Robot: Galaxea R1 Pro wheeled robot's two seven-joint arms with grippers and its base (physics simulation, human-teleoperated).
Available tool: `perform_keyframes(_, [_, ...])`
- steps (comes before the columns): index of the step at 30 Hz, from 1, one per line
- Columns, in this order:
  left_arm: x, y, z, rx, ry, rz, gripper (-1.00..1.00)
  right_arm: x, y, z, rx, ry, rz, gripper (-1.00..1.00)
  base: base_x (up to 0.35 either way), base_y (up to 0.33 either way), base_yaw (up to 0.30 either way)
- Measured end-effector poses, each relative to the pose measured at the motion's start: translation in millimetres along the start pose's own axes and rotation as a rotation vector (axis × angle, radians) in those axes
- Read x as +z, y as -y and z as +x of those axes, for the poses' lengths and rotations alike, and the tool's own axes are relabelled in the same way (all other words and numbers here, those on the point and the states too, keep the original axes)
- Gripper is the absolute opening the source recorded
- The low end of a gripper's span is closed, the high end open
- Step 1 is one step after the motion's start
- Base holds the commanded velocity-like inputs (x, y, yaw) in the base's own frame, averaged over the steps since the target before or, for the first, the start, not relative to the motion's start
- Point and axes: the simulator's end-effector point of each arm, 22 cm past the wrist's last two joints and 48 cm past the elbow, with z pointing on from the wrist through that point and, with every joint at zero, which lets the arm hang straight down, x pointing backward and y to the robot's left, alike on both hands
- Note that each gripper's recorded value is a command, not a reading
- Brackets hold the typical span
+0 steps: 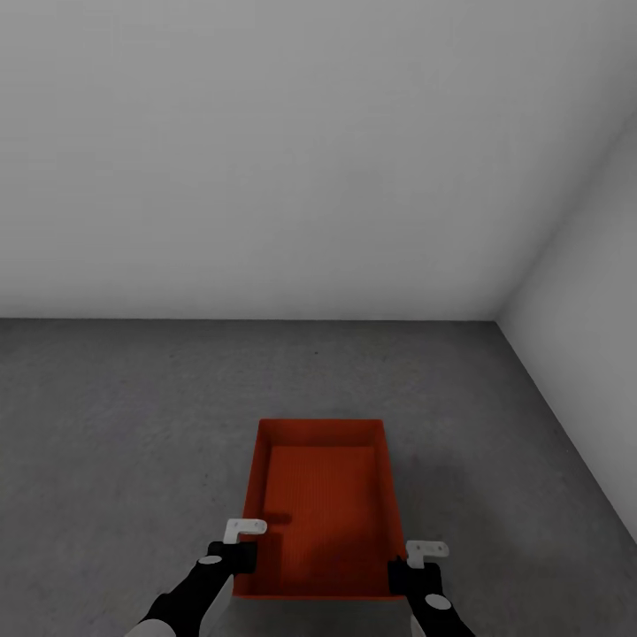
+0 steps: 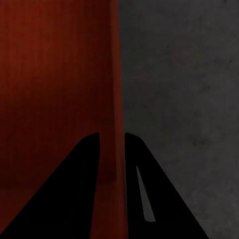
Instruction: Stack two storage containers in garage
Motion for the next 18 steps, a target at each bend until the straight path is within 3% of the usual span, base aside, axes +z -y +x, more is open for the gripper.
perform_keyframes(8, [0.0, -0.1, 0.1, 0.000, 0.000, 0.000, -1.00, 0.0, -0.1, 0.0, 0.000, 0.000, 0.000, -1.00, 0.000, 0.000, 0.000])
perform_keyframes(18, [17.6, -0.1, 9.7, 0.000, -0.001, 0.000, -1.00, 16.4, -0.8, 11.3, -0.001, -0.002, 0.000, -1.00, 0.000, 0.000, 0.000])
